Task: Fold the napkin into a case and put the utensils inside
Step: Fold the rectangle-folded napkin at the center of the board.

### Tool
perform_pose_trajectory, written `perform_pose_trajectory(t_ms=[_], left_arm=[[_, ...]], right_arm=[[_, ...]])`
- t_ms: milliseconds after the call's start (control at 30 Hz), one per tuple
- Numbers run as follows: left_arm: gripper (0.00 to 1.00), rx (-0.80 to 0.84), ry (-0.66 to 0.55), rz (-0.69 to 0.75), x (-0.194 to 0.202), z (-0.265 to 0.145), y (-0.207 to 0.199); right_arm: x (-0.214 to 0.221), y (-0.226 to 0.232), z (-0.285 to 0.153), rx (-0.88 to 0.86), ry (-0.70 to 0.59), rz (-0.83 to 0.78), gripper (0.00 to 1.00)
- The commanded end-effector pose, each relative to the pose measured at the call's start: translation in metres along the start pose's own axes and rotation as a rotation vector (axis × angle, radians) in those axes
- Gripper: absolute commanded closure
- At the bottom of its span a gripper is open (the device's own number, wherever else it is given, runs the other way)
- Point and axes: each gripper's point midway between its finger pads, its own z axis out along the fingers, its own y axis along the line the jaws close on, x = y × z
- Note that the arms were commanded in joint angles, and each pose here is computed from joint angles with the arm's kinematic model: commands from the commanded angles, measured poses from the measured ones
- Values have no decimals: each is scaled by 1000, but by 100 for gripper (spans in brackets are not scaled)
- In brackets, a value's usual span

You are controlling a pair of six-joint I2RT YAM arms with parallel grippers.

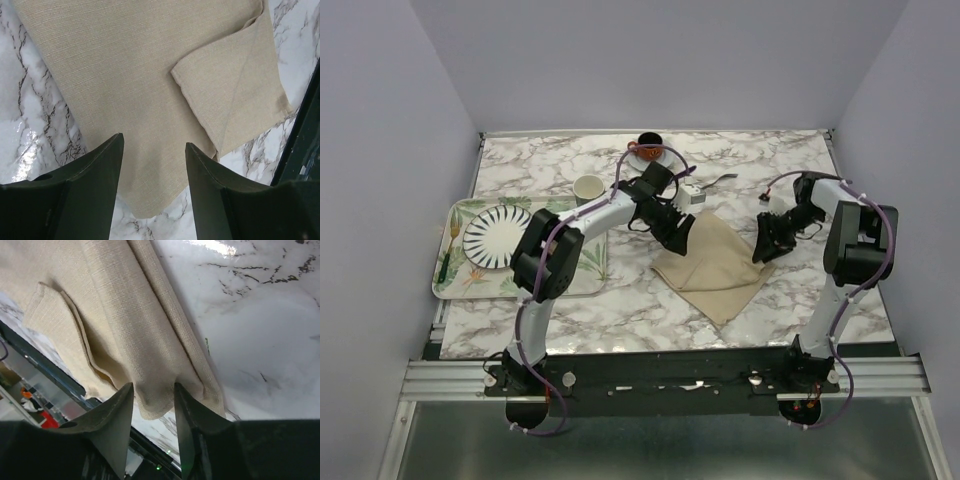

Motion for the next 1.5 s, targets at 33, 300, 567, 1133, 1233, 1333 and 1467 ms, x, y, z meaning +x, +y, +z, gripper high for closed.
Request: perform_pose_trajectory(t_ms=[33, 300, 567, 1133, 1233, 1333, 1467], left_arm=[[37, 80, 20, 28, 3, 11, -24], [36, 97, -6, -29, -6, 34, -29], [35, 89, 25, -91, 4, 55, -31], [39, 69, 52, -81, 17, 57, -28], [39, 99, 30, -58, 12, 53, -36], [39, 130, 6, -40, 7, 50, -43], [39, 163, 4, -29, 5, 52, -51]], right_arm=[[-16, -5, -31, 76, -48, -50, 50], [-25, -18, -36, 102, -56, -34, 44], [-9, -18, -19, 42, 3, -20, 33], [-8, -48, -8, 159, 42, -67, 55], [-11, -51, -8, 170, 39, -63, 62], [-15, -51, -8, 166, 34, -59, 63], [-16, -48, -8, 150, 29, -58, 66]])
